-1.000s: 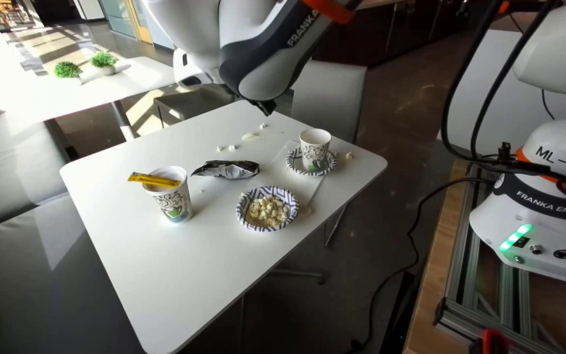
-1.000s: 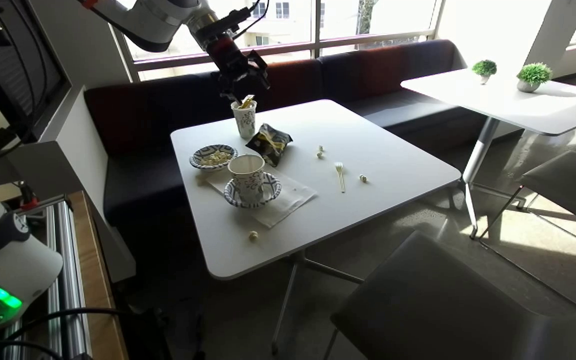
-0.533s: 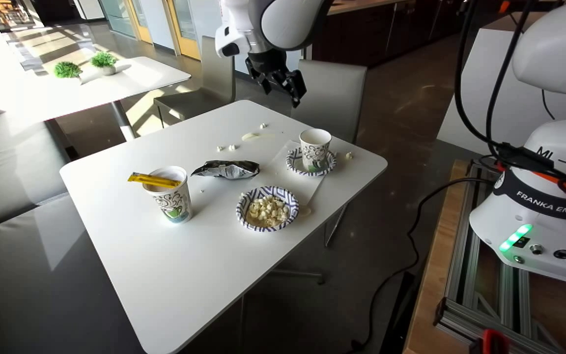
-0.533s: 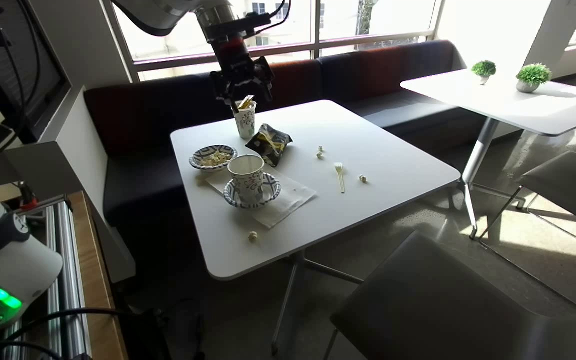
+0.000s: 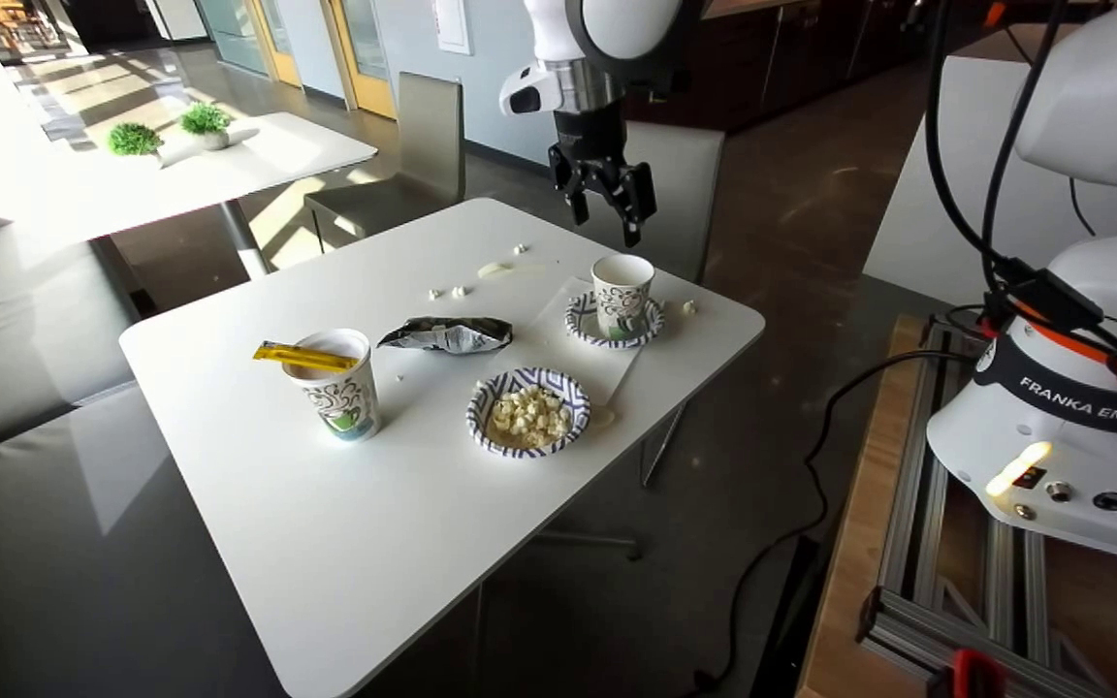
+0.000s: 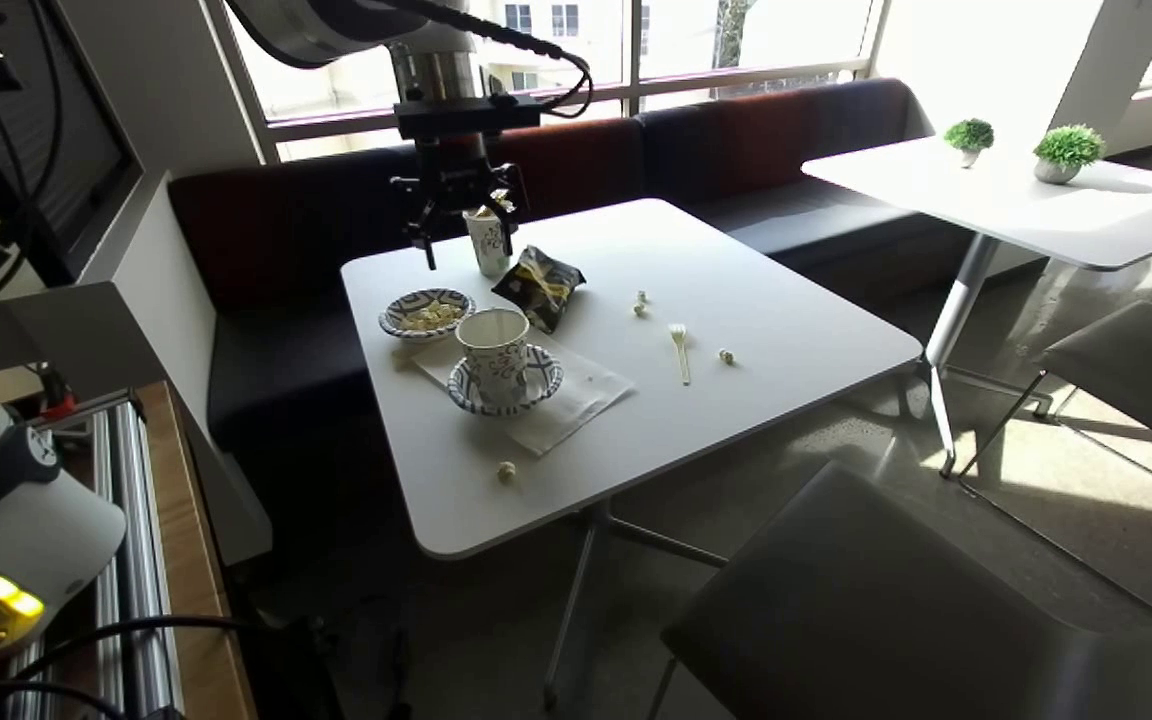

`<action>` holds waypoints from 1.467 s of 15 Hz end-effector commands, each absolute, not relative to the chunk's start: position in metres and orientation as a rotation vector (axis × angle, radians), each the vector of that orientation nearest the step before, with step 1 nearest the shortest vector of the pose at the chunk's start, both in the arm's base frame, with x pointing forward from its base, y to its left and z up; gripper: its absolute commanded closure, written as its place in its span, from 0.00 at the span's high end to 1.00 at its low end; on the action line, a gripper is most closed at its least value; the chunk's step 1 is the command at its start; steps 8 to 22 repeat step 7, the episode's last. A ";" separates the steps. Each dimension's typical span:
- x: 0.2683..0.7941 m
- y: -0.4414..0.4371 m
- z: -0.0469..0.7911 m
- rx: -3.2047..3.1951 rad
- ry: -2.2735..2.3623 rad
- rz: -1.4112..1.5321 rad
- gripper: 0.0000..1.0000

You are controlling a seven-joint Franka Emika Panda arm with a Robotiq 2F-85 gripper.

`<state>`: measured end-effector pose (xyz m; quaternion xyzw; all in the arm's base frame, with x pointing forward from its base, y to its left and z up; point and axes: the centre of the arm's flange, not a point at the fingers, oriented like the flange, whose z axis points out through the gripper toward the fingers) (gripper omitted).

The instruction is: Pour the content in the snack package into the styrofoam cup

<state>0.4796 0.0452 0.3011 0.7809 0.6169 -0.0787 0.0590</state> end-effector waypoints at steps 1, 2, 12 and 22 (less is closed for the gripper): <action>0.441 0.049 0.291 2.527 1.891 -0.055 1.00; 0.438 0.052 0.290 2.562 1.882 -0.006 1.00; 0.463 0.046 0.283 2.486 1.892 -0.117 1.00; 0.463 0.046 0.283 2.486 1.892 -0.117 1.00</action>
